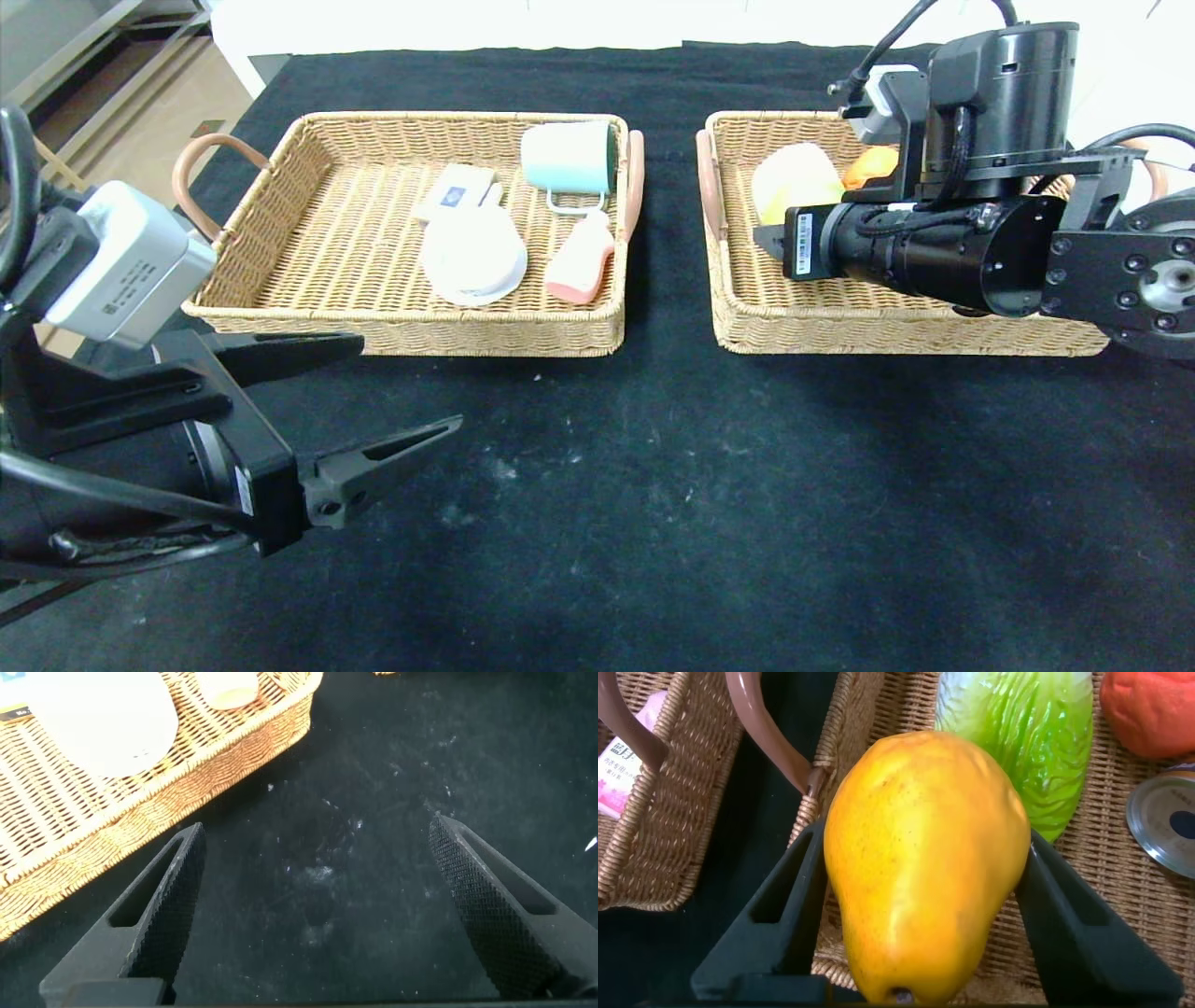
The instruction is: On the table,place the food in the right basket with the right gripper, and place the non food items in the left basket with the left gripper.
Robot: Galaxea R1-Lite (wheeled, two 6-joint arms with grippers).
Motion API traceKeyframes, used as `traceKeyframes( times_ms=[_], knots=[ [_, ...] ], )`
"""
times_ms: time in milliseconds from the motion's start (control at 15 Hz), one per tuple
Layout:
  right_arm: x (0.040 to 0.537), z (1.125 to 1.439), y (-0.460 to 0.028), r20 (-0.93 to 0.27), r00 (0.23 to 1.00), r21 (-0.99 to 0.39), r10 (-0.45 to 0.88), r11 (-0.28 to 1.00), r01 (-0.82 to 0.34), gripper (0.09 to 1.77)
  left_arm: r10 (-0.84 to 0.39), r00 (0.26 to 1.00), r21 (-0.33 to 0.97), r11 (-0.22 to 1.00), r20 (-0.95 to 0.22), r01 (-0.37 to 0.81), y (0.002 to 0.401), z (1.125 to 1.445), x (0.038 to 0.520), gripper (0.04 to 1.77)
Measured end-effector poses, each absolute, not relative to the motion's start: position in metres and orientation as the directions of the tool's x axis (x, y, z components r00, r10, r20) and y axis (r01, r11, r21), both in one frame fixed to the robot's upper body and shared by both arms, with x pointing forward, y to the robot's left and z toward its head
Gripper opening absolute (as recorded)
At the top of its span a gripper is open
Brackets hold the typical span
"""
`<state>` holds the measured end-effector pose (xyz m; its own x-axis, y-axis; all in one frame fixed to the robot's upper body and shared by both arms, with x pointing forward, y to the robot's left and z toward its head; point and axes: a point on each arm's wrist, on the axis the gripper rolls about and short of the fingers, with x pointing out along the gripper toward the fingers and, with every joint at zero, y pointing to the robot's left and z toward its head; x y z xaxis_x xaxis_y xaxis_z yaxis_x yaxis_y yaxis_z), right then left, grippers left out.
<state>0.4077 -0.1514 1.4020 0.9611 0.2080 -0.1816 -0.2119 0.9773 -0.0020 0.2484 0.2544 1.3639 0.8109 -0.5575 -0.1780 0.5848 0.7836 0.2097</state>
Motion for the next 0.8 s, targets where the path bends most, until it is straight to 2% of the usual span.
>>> traceKeyframes(
  times_ms=[333,800],
  knots=[
    [0.408,1.401,-0.150,-0.185,0.960,-0.009,0.211,0.976,-0.216,1.50,-0.558,0.810,0.210,0.783,-0.179,0.585,0.254,1.364,0.248,1.72],
    [0.386,1.405,-0.161,-0.195,0.957,-0.061,0.216,0.971,-0.231,1.62,-0.552,0.816,0.211,0.788,-0.172,0.578,0.255,1.365,0.248,1.72]
  ],
)
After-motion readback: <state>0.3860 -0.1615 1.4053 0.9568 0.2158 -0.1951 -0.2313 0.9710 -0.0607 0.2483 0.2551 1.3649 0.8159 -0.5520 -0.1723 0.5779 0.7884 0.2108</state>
